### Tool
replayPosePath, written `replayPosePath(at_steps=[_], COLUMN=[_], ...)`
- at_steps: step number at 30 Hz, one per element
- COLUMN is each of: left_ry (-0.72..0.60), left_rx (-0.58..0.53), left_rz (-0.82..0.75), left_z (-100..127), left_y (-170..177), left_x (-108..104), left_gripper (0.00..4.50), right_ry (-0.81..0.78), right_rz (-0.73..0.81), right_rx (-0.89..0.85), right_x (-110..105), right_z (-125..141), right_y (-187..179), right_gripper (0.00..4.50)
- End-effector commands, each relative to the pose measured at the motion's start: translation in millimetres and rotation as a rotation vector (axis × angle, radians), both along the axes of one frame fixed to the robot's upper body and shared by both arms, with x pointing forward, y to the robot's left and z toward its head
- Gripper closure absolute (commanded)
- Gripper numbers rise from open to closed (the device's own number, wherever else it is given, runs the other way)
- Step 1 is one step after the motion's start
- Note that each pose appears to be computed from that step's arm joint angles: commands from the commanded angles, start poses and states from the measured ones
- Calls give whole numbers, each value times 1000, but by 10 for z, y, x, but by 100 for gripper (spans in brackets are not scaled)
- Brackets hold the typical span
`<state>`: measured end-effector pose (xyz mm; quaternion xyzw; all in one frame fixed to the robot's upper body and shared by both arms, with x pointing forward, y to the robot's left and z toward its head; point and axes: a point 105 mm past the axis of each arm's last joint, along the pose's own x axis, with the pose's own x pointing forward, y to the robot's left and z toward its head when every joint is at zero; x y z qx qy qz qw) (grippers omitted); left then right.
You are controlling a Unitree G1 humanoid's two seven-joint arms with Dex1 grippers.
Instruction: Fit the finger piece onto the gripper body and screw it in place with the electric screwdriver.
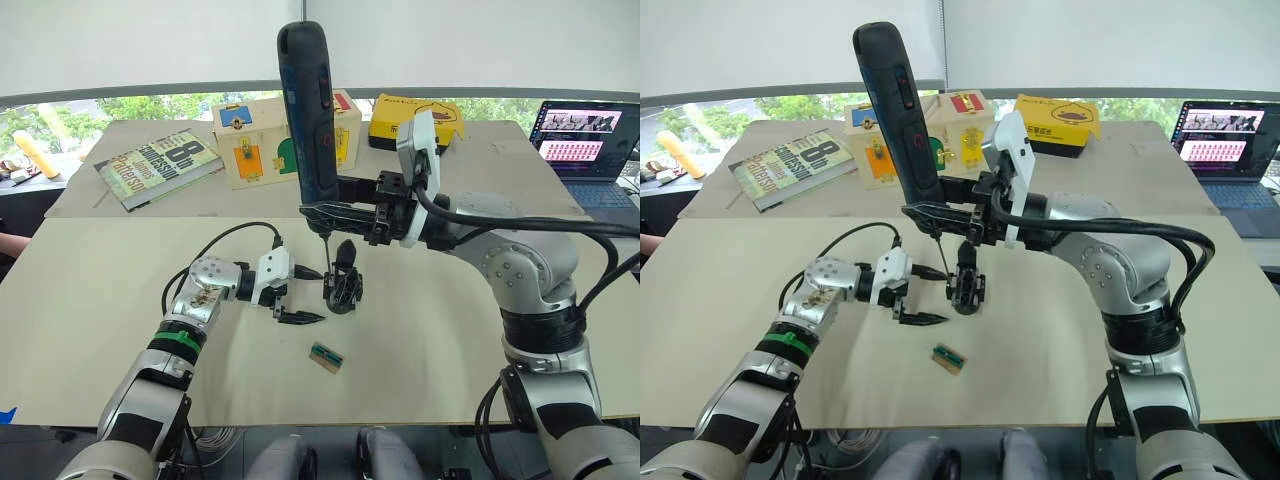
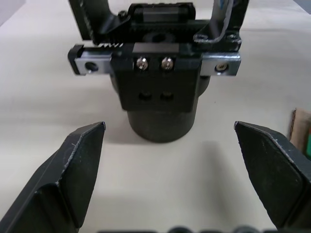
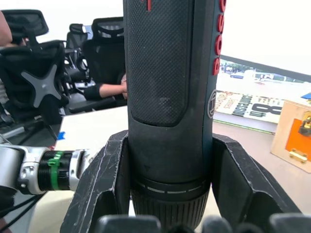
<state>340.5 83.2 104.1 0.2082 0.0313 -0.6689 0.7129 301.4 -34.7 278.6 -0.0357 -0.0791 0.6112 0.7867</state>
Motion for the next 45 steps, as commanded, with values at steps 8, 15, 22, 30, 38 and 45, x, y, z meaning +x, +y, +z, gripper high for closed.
replayPosePath(at_steps=[8, 15, 22, 30, 38, 45], left_ry=[-48, -43, -57, -57, -62, -65], left_rx=[-2, 4, -1, 2, 0, 3], left_rz=[-13, -22, -10, -6, -6, -2], left_z=[101, 107, 122, 128, 133, 120], left_y=[-32, -25, -32, -6, -14, -23], left_x=[49, 41, 62, 68, 70, 71], left_gripper=[0, 0, 0, 0, 0, 0], right_ry=[-57, -46, -47, -63, -64, -62], right_rz=[19, 17, 11, 11, 12, 13], right_rx=[21, 25, 21, 17, 17, 23], right_x=[-62, -69, -63, -55, -47, -44], right_z=[57, 18, -6, -16, -14, -22], right_y=[-24, -19, -29, -41, -44, -26], right_gripper=[261, 261, 261, 261, 261, 261])
